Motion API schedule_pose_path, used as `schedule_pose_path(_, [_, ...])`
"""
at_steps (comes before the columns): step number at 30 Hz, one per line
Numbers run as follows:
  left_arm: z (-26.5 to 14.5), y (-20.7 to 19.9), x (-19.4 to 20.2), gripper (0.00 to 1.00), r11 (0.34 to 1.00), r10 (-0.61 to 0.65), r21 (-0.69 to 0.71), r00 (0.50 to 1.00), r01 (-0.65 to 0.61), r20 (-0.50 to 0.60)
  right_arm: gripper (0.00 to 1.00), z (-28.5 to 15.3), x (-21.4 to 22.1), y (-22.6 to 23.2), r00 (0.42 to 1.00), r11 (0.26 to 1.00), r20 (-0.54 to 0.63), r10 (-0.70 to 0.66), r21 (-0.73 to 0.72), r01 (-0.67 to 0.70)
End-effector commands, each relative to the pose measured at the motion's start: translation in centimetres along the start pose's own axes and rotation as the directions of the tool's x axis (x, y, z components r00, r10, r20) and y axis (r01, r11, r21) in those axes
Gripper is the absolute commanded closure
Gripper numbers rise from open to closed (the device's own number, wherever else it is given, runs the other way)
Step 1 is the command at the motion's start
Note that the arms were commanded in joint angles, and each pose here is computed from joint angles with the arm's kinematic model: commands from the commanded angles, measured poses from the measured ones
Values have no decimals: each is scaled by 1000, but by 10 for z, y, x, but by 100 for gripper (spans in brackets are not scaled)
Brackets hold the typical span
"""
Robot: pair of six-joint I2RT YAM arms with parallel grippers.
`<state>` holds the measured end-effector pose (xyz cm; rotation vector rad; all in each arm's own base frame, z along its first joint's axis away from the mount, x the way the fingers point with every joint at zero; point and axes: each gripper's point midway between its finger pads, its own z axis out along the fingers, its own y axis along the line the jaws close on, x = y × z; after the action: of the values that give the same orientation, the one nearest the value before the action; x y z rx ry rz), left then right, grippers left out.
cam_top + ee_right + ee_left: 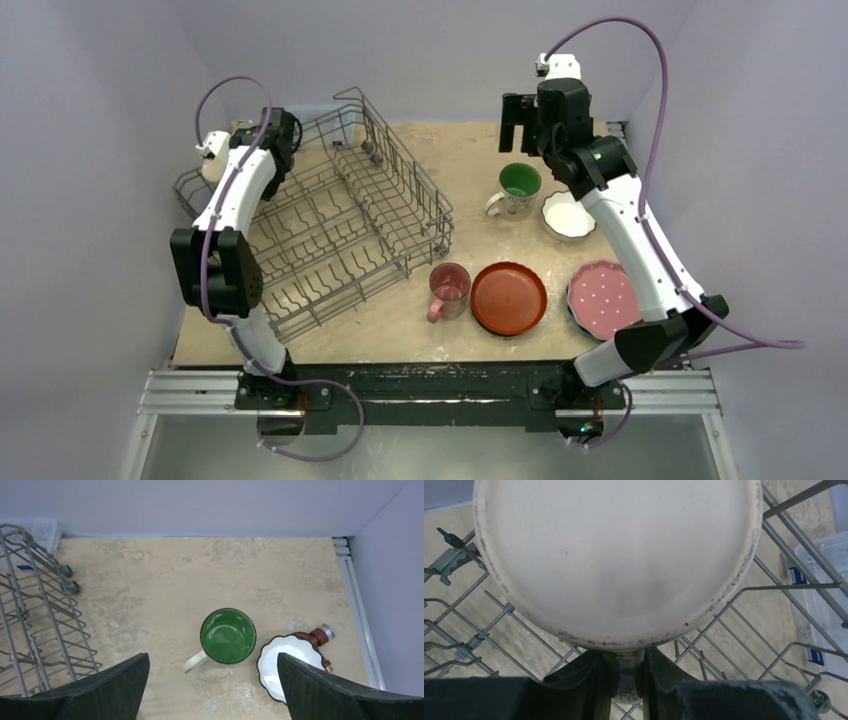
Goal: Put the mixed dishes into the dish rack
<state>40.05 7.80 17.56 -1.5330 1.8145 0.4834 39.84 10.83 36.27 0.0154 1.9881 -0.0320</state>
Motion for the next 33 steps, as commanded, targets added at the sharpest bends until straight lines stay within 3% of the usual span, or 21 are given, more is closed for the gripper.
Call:
schedule_pose_path(1, [-24, -18, -63, 100, 990, -127, 79, 979, 115, 162, 1, 1, -13, 6, 999, 999, 11, 38, -26, -37])
schedule_pose_path(9, [-31, -16, -85, 100, 984, -165, 99, 969, 148, 186, 1, 13, -7, 13, 999, 998, -12, 45, -42, -45])
schedule_pose_path(33, [43, 0, -79, 100, 977, -187, -69, 964, 203, 189, 1, 42, -14, 7, 998, 997, -22, 64, -35, -65])
